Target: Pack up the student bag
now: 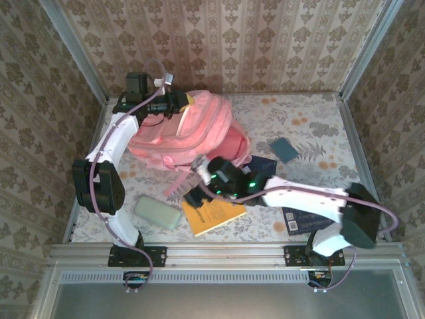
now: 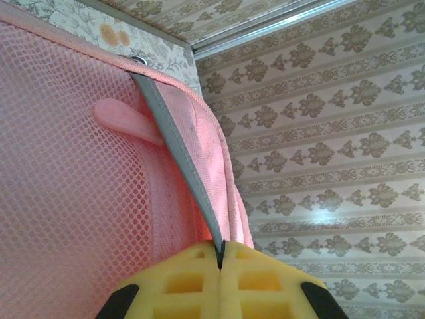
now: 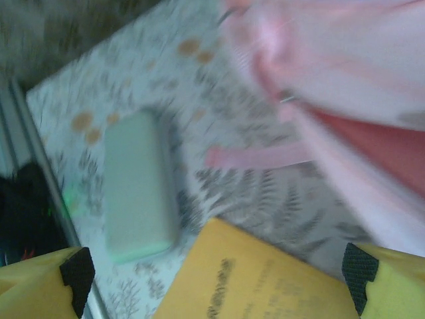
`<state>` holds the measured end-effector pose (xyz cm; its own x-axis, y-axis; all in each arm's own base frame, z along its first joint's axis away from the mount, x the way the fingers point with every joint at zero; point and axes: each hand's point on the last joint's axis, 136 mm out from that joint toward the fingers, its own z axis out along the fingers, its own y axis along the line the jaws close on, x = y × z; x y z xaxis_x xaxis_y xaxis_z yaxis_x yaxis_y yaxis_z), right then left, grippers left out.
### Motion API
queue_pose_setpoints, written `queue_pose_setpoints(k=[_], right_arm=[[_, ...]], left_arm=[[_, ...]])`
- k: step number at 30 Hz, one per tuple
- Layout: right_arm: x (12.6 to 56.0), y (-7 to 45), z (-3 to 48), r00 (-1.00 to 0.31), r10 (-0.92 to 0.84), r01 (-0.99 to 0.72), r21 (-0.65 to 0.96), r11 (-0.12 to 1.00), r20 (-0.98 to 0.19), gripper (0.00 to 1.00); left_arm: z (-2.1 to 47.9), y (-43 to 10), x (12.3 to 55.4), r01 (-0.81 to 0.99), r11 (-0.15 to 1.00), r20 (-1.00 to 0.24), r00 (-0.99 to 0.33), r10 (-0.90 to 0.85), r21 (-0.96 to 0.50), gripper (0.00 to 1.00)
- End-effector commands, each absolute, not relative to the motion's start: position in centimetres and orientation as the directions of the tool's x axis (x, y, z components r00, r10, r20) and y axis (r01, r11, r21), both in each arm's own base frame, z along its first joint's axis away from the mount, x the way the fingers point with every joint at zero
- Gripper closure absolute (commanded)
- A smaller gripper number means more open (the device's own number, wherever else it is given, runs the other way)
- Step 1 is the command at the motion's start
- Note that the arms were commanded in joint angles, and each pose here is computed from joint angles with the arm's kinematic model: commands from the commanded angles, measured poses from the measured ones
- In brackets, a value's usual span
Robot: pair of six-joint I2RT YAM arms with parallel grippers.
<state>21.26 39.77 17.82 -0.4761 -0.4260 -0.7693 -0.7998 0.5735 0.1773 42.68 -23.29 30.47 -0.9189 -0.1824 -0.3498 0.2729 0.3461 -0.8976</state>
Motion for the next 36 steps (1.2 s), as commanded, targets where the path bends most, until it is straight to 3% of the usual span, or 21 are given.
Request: queue_pose_setpoints(k=[1, 14, 36], right_arm=[[17.7, 42.8, 13.3, -0.405, -0.619, -0.880, 0.103, 0.464, -0.673, 0.00], [15.8, 49.7, 8.3, -0.390, -0.699, -0.907, 0.120, 0.403, -0.599, 0.00], [17.4, 50.5, 2.2, -0.397, -0.770, -0.895, 0.026, 0.445, -0.499, 0.00]], left_arm=[[30.5, -23.2, 42.9, 0.327, 0.343, -0.401, -0.899, -0.175, -0.881, 1.00], [29.4, -22.4, 43.1, 0.283, 0.324, -0.361, -0.909, -0.210, -0.903, 1.00], [29.1, -21.4, 44.0, 0.246, 0.287, -0.322, -0.911, -0.257, -0.926, 1.00]])
